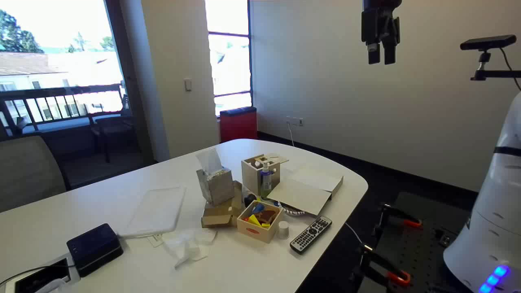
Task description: Use the napkin to wipe the book
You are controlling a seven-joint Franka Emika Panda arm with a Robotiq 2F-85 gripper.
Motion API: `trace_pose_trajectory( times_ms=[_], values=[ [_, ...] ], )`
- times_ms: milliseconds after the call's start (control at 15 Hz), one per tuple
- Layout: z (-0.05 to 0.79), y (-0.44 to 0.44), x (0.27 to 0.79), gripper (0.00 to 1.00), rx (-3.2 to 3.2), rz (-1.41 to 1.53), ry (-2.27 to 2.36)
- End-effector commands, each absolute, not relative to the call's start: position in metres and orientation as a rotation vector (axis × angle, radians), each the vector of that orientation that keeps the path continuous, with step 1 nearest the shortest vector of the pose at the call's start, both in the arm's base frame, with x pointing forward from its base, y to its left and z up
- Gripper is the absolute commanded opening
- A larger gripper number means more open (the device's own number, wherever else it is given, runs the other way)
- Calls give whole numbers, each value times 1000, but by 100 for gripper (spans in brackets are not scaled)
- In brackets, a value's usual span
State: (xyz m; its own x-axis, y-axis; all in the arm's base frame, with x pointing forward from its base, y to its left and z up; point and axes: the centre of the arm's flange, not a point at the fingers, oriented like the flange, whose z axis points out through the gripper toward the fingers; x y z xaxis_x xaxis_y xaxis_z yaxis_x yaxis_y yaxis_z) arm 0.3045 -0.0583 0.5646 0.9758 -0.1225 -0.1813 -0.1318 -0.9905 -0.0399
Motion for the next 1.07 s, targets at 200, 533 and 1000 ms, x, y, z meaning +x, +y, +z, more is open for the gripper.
trace_pose_trajectory(
  times_ms=[200,533,1000],
  values=[
    [554,-54,341,100,-3066,295,244],
    [498,-7,436,100,-3107,224,34],
    [367,97,542,100,-3091,14,-280]
  ],
)
